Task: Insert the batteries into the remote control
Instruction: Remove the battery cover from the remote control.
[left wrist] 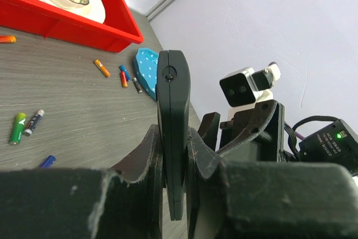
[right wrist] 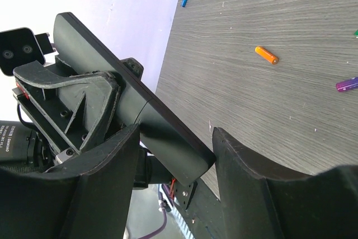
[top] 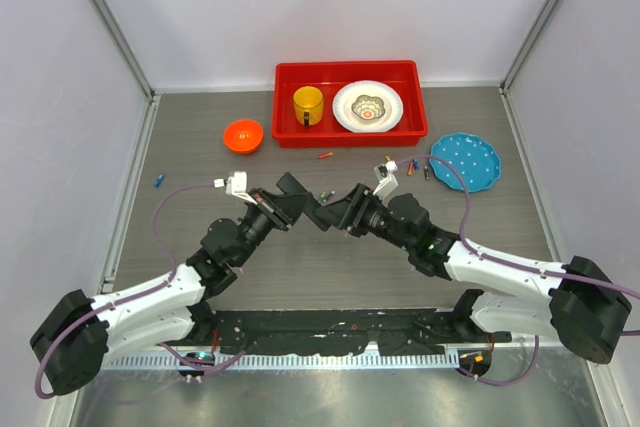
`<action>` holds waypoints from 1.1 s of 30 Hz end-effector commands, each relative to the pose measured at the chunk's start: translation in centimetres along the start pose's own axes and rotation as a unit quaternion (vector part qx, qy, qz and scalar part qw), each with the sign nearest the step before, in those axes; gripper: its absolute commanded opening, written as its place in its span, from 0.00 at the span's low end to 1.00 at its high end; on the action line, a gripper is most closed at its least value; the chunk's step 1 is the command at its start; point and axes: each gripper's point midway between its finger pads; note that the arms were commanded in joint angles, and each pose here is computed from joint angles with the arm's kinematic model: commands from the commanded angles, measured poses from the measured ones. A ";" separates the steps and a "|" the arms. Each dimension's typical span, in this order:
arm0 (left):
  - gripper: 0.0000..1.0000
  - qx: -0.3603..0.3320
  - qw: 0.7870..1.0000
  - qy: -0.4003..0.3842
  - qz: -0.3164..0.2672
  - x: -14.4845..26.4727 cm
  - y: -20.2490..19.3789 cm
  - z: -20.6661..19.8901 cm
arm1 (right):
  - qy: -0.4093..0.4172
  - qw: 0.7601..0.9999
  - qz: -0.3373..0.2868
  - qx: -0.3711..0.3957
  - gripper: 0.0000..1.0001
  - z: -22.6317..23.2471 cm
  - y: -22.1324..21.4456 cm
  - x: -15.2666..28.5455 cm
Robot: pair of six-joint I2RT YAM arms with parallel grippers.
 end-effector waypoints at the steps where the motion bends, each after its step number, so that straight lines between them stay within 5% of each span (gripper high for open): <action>1: 0.00 0.006 0.999 -0.031 -0.025 -0.2 1.4 -1.6 | 0.027 0.999 -0.019 0.000 0.58 2.0 1.4 -0.3; 19: 0.00 0.005 0.999 -0.032 -0.030 -0.2 1.6 -1.7 | 0.024 0.999 -0.021 0.002 0.51 1.4 1.2 0.3; 26: 0.00 0.012 0.999 -0.027 -0.023 -0.1 1.2 -1.4 | 0.023 0.999 -0.028 0.004 0.79 2.0 1.9 0.6; 33: 0.00 0.025 0.999 -0.008 -0.020 -0.2 0.7 -0.4 | 0.002 0.998 -0.050 0.034 0.92 2.6 3.8 1.4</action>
Point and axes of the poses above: each gripper's point midway between its finger pads, its own x axis back along the fingers, its own z axis along the line the jaws close on, y = z × x, and after that the axes turned 2 degrees about x, right-handed
